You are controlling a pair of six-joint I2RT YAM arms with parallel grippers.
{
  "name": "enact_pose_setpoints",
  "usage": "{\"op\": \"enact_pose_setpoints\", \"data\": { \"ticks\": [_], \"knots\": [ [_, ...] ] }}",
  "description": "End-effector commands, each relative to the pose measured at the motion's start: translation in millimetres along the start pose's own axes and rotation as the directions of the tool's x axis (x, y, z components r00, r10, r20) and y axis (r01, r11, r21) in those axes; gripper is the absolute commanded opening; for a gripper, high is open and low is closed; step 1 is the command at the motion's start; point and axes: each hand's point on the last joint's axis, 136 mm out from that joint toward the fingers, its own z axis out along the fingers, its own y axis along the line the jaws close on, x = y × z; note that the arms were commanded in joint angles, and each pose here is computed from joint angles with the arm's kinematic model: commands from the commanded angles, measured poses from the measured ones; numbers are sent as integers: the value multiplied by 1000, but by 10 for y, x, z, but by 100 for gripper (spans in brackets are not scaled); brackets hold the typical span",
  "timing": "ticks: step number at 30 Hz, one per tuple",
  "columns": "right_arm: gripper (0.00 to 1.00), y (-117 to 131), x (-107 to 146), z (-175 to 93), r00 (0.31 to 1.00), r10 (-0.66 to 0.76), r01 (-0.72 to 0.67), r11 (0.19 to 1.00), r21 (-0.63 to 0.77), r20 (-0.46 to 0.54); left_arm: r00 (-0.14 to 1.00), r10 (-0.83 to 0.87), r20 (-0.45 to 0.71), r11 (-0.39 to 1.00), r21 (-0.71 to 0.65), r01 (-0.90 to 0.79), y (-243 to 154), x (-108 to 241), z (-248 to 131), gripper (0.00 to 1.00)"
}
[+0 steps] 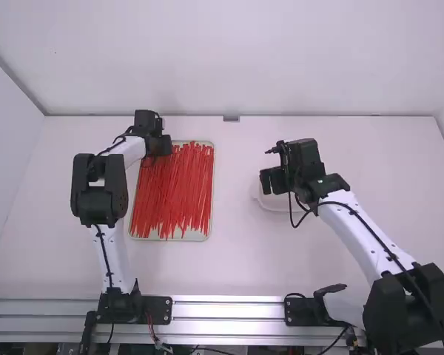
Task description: Fasten the cable tie
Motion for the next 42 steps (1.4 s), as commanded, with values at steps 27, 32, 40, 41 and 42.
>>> {"op": "enact_pose_setpoints", "data": {
  "ticks": [27, 32, 40, 41, 42],
  "knots": [
    [98, -2, -126, -54, 1000, -1, 1, 1000, 0, 25, 994, 104, 42, 991, -89, -100, -19, -78, -105, 24],
    [98, -4, -116, -54, 1000, 0, 0, 1000, 0, 20, 994, 105, 44, 991, -88, -100, -16, -29, -72, 23],
    [98, -2, -115, -54, 1000, 2, -2, 1000, -1, 20, 989, 140, 41, 987, -83, -136, -10, -27, -72, 23],
    [98, -2, -116, -54, 1000, 3, -3, 1000, -1, 20, 989, 144, 38, 987, -83, -140, -18, -20, -71, 23],
    [98, -2, -116, -54, 1000, 3, -3, 1000, -1, 20, 988, 147, 37, 986, -81, -143, -39, -14, -69, 23]
  ]
}}
